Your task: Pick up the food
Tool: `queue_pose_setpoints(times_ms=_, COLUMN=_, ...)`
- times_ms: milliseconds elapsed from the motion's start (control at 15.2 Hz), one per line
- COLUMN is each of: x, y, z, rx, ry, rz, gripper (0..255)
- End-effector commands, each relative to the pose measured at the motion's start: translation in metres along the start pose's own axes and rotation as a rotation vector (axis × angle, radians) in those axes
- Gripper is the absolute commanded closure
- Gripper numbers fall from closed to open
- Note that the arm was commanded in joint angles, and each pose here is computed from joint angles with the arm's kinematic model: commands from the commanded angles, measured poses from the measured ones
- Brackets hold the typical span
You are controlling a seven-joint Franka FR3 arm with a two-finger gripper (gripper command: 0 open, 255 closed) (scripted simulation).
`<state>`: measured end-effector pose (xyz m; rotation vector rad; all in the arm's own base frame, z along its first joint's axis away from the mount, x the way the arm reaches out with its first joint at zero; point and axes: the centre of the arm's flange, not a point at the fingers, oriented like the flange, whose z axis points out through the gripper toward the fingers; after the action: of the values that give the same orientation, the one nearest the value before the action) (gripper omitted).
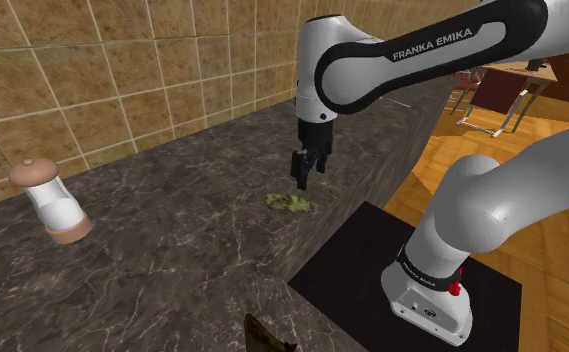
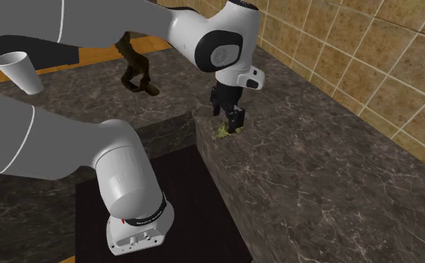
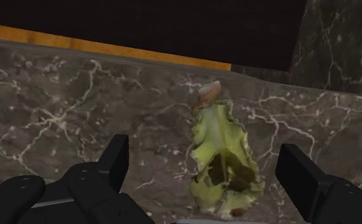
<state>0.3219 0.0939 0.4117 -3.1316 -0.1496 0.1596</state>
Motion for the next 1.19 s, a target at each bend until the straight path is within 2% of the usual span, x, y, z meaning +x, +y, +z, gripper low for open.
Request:
queue_pose_setpoints(times_ms=0, x=0.009, y=-0.012, z=0.021, rx=-0.005, ry=0.012, rz=-0.023, gripper=0)
queue_pose_setpoints(times_ms=198, x=0.021, y=-0.028, z=0.05, rx=-0.012, ry=0.024, rz=-0.052, gripper=0)
queue_pose_setpoints(times_ms=792, x=0.025, y=-0.028, z=0.09, rx=-0.012, ry=0.024, rz=-0.052, gripper=0)
queue_pose_setpoints(times_ms=858, x=0.025, y=-0.028, z=0.089, rx=-0.012, ry=0.024, rz=-0.052, gripper=255)
queue_pose_setpoints(times_ms=1122, x=0.025, y=-0.028, z=0.089, rx=-0.012, ry=0.024, rz=-0.052, gripper=255)
